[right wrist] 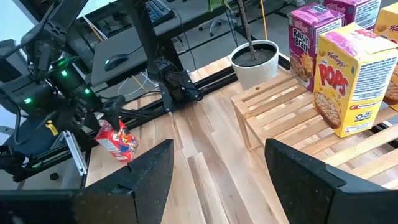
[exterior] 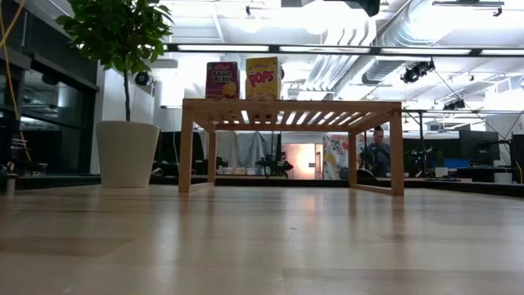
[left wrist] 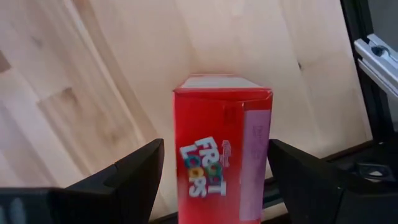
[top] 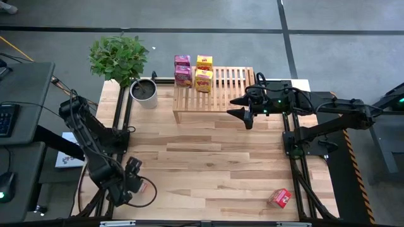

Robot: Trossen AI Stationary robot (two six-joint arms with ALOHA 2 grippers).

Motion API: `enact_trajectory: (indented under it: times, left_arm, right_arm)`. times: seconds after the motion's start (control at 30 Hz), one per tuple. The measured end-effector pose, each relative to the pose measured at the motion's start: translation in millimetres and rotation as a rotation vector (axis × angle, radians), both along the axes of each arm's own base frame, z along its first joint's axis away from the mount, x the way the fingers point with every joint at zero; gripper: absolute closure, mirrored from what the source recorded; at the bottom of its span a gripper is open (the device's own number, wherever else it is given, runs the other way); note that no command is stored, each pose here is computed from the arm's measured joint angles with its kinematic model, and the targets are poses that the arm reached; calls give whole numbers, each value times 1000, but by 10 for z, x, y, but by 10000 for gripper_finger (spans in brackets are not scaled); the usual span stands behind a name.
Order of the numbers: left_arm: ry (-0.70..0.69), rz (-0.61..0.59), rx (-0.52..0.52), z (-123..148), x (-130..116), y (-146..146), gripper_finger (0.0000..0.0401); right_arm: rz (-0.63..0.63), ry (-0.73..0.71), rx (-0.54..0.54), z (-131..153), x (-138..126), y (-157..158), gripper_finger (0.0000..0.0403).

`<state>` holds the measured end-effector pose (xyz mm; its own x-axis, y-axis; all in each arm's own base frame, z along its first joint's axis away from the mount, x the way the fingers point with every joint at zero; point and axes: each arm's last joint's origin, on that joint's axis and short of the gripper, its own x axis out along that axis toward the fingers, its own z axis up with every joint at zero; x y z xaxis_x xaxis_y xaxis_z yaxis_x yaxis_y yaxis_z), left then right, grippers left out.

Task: Stack cereal on shelf
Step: Put the left red cereal box on the shelf

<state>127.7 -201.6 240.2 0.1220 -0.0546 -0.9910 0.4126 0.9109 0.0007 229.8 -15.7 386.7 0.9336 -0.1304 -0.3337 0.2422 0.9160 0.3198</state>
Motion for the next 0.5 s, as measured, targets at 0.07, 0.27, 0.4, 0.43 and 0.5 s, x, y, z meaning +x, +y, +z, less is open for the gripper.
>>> enact_trajectory:
  times: [0.07, 0.27, 0.4, 0.43, 0.5]
  left_arm:
    - [6, -13, -6, -53, -4, 2, 123]
    - [59, 22, 6, -211, -5, 76, 134]
    - [48, 22, 4, -211, 16, 82, 170]
    - [51, 30, 3, -211, 24, 88, 183]
    - [50, 50, 0, -196, 50, 102, 207]
  right_arm:
    - [-3, 2, -10, -1, 0, -2, 158]
    - [-23, 3, -23, -1, -1, -9, 158]
    - [-23, 4, -24, -1, -1, -8, 158]
    - [-23, 3, -24, -1, -2, -8, 158]
    - [-22, 1, -24, 4, -10, -8, 158]
